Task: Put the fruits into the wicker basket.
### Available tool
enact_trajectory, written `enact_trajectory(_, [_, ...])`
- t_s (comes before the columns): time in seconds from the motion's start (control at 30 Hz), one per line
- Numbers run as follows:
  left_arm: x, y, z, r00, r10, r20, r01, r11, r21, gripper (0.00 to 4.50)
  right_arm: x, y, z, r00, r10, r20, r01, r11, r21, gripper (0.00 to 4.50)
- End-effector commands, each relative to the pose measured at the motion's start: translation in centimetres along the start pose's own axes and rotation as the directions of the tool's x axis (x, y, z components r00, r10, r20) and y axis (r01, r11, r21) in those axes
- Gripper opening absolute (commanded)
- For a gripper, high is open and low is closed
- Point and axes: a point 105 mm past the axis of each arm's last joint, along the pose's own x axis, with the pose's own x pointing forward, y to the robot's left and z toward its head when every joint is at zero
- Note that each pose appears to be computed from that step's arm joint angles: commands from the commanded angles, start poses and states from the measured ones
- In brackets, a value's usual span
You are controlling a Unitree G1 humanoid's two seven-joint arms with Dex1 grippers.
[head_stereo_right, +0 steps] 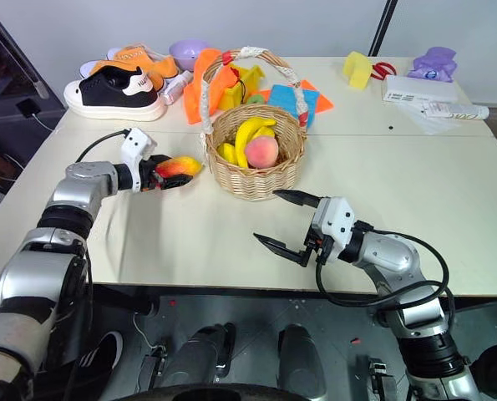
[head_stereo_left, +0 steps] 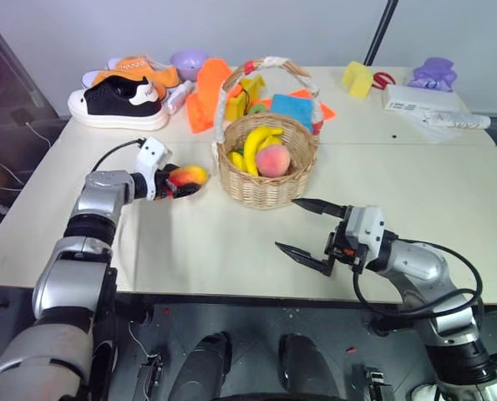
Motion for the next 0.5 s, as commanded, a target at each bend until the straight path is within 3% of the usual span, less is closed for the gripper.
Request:
enact_trajectory(0.03, [-0.4, 0.3, 0.8, 1.000, -0.012, 0.013, 0.012, 1.000, 0.023, 3.95, -0.4, -0.2, 1.0, 1.000, -0.012, 0.026, 0.013, 0.999, -0.044, 4.50])
enact_trajectory(0.1, [-0.4, 0.3, 0.6, 1.000, -0.010, 0.006, 0.010, 0.999, 0.039, 3.28, -0.5, -0.3, 0.8, 1.000, -0.013, 0.024, 0.014, 0.999, -0.043, 4.50])
enact_trajectory(0.17, [-0.5, 0.4, 0.7, 1.000, -0.002, 0.015, 0.001, 0.999, 0.048, 2.30, -0.5, -0.3, 0.6, 1.000, -0.011, 0.024, 0.012, 0.999, -0.043, 4.50])
enact_trajectory(0.2, [-0.5, 0.5, 0.8, 1.000, 0.006, 0.021, -0.007, 0.999, 0.047, 2.15, -0.5, -0.3, 0.6, 1.000, -0.011, 0.024, 0.012, 0.999, -0.044, 4.50])
enact_trajectory(0.43, [-3.9, -0.4, 4.6, 0.971, -0.023, 0.238, 0.023, 1.000, 0.005, 2.15, -0.9, -0.9, 0.4, 0.998, -0.055, 0.035, 0.057, 0.997, -0.051, 4.50])
enact_trajectory(0.5, [-5.9, -2.6, 7.0, 0.940, -0.081, 0.330, 0.090, 0.996, -0.012, 2.15, -1.4, -2.4, 1.0, 0.985, -0.155, 0.081, 0.159, 0.986, -0.049, 4.50])
